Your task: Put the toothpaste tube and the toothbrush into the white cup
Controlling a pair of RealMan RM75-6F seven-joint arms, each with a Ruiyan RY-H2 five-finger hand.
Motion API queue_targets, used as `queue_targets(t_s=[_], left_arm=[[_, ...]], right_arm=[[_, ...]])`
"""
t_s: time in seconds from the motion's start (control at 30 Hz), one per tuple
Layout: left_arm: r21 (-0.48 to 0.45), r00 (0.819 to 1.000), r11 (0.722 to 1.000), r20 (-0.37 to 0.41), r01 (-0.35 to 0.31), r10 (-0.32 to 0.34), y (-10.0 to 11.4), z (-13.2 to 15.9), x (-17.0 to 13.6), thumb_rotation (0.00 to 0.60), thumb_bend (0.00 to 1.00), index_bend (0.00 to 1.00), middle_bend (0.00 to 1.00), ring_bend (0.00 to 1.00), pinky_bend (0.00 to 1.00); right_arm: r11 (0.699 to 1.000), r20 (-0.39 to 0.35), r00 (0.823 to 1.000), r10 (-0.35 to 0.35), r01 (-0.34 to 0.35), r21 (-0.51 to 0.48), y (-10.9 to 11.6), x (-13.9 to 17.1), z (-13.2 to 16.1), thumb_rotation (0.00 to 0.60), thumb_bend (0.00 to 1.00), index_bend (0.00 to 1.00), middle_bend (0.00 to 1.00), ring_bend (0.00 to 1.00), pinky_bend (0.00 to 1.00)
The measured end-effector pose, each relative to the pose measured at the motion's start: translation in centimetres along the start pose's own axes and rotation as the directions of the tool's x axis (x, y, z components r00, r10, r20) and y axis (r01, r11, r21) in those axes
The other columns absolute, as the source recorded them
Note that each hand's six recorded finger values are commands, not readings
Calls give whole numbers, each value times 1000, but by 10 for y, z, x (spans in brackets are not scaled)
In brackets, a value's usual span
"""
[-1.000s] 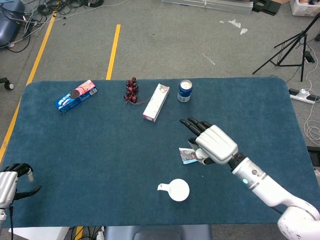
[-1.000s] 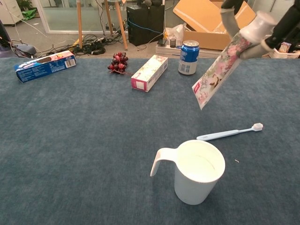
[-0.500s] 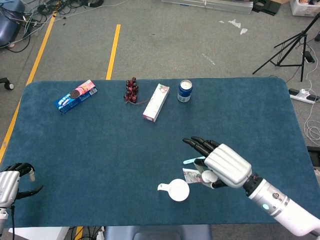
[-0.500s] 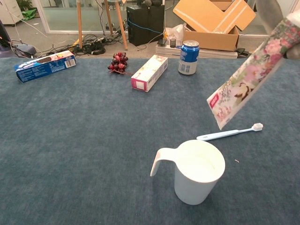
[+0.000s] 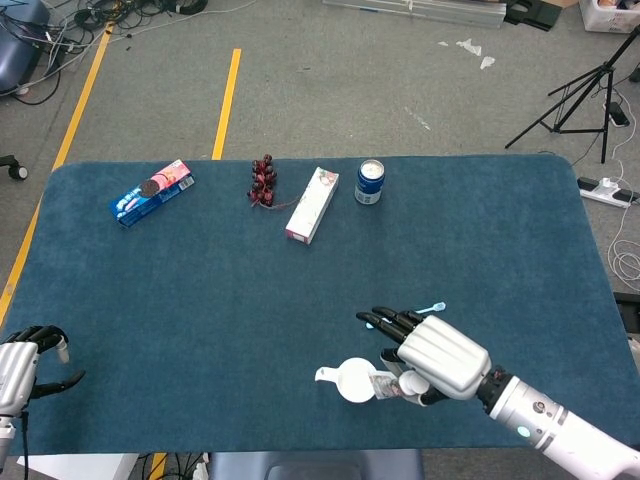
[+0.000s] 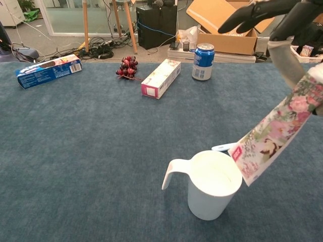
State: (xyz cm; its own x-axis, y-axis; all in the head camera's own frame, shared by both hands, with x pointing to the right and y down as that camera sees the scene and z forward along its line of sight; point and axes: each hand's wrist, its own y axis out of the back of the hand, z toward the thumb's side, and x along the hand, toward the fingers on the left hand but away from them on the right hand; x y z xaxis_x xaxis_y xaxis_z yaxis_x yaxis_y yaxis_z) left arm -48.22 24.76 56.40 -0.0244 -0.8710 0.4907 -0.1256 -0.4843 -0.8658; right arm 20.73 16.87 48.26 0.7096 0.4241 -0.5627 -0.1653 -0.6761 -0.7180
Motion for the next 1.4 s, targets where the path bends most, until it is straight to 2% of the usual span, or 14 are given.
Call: queue_targets(t_s=[0.43,0.83,1.4], left_arm=[[-11,1000,1000,2,-4,4,3,-1,-1,600,0,648,447,356,397],[-18,1000,1000,3,-6,6,4,-1,-2,600,0,648,447,356,397],[-21,1000,1000,5,-5,5,5,-1,-2,600,0,648,447,357,397]], right_arm=[[1000,-46,999,21,-22,-18,-6,-26,9,600,145,658,50,0,255],[999,-42,999,27,-29,-33,-6,-44,5,600,145,658,50,0,255],[996,-4,997,83,-83,-13,-23,-55,-10,600,145,658,50,0,255]])
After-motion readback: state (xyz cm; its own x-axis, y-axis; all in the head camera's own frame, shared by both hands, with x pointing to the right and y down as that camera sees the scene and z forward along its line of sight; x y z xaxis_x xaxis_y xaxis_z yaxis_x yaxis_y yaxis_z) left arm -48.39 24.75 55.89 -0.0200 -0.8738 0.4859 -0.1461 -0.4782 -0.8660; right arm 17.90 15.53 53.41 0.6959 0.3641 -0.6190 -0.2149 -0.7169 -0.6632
